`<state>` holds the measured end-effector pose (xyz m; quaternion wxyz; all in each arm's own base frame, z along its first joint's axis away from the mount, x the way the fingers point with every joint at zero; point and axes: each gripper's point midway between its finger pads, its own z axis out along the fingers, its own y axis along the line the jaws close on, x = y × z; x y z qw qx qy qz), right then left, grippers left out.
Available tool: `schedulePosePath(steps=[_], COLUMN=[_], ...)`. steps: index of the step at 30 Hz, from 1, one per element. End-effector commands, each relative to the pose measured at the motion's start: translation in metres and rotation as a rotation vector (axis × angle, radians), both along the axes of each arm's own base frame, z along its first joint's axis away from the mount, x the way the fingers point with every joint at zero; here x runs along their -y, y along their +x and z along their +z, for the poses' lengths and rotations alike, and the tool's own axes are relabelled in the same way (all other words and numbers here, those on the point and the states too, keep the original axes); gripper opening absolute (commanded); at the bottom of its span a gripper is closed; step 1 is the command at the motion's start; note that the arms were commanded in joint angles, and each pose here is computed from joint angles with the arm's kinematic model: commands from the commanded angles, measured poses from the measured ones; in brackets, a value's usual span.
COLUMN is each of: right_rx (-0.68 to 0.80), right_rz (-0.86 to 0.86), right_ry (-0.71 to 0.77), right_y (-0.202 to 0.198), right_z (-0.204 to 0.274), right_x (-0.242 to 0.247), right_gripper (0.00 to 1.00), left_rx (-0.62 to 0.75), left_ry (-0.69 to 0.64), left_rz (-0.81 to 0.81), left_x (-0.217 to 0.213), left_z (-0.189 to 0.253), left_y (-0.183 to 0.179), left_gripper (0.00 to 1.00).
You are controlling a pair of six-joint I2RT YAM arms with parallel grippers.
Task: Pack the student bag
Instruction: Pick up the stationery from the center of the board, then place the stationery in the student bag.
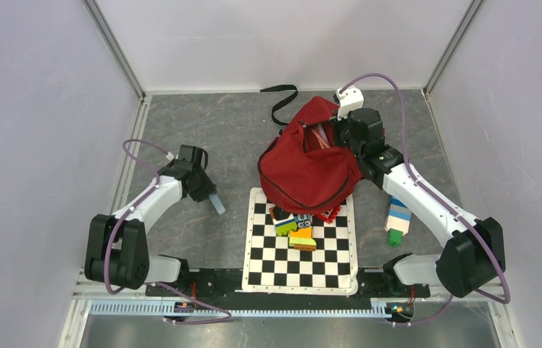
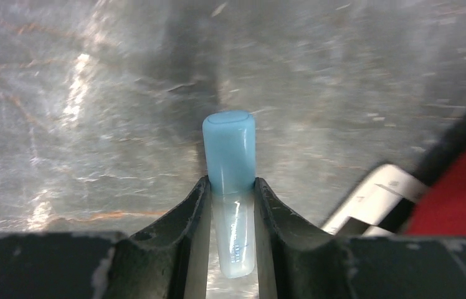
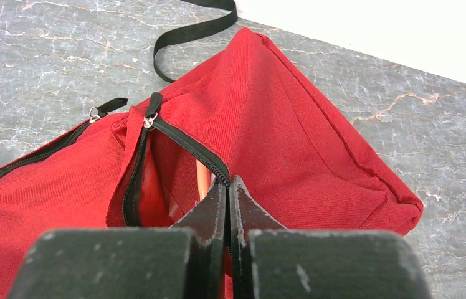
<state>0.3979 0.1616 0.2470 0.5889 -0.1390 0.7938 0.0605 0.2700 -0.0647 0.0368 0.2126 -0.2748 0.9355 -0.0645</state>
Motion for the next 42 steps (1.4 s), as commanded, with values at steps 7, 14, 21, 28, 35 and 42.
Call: schedulePosePath(steps=[7, 14, 21, 28, 35, 42], right_rx=[0.145, 0.163, 0.168, 0.166, 0.167, 0.168], right_rz=[0.038, 0.029, 0.031, 0.037, 0.033, 0.03], right_ry=[0.093, 0.089, 0.093, 0.092, 0.087, 0.083], right_y=[0.011, 0.009, 0.008, 0.006, 0.005, 0.004], right_z=[0.059, 0.066, 0.068, 0.067, 0.067, 0.066], right_x=[-0.018, -0.015, -0.016, -0.017, -0.016, -0.015], right_gripper=[0.0, 0.0, 0.0, 0.0, 0.0, 0.0], left_rx=[0.303, 0.239, 0.106, 0.101, 0.252, 0.358], left_ry=[-0.345, -0.603, -0.736, -0.816, -0.838, -0.881], left_rz=[-0.29, -0.538, -0.669, -0.647, -0.505, -0.353], left_x=[0.145, 0.255, 0.308, 0.34, 0.357, 0.365], left_z=[0.154, 0.201, 0.197, 0.189, 0.209, 0.214], left_y=[0.069, 0.064, 0.053, 0.07, 0.12, 0.159], left_gripper=[0.02, 0.02, 0.02, 0.02, 0.02, 0.02])
